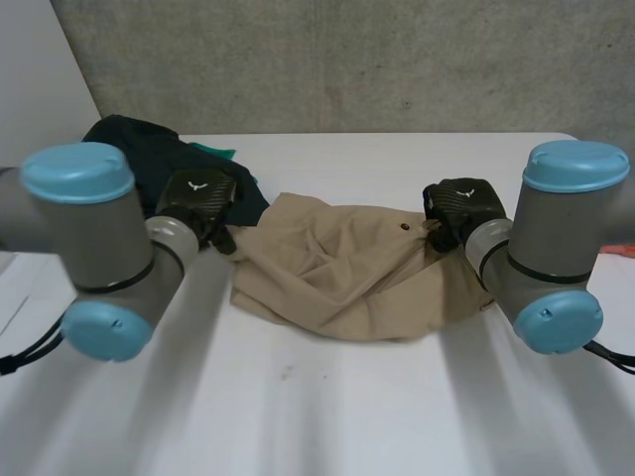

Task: Fold the laundry.

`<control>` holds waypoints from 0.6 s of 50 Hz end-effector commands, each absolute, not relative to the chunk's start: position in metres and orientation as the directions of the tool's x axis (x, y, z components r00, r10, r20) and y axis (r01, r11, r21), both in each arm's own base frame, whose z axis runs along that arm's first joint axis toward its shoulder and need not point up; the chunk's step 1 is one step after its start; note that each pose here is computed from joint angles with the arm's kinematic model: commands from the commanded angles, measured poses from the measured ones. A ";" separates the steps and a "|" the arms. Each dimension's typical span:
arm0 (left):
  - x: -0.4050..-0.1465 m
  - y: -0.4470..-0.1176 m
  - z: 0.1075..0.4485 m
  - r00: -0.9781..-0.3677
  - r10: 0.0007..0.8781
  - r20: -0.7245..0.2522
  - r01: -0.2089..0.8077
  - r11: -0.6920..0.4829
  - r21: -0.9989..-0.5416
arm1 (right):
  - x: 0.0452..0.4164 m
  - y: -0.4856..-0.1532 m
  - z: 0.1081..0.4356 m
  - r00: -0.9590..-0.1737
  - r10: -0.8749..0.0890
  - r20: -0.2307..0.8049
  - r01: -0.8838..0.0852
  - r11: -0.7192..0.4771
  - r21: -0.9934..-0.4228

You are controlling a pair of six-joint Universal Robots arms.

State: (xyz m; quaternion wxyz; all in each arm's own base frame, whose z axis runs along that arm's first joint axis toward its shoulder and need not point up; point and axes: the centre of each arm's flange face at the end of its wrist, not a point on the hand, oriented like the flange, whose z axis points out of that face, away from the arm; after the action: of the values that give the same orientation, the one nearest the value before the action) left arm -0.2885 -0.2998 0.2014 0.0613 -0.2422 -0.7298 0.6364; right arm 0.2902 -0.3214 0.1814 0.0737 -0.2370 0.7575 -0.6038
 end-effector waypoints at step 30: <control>-0.303 -0.282 0.118 -0.819 0.532 -0.215 0.321 0.114 -0.940 | 0.288 -0.321 0.173 -0.875 -0.445 0.193 -0.287 0.154 -0.946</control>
State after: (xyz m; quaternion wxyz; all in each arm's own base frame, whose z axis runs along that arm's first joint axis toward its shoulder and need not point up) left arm -0.2972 -0.2696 0.1232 0.0885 -0.2885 -0.7440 0.5961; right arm 0.2889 -0.3218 0.1761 0.0673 -0.2402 0.7551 -0.6063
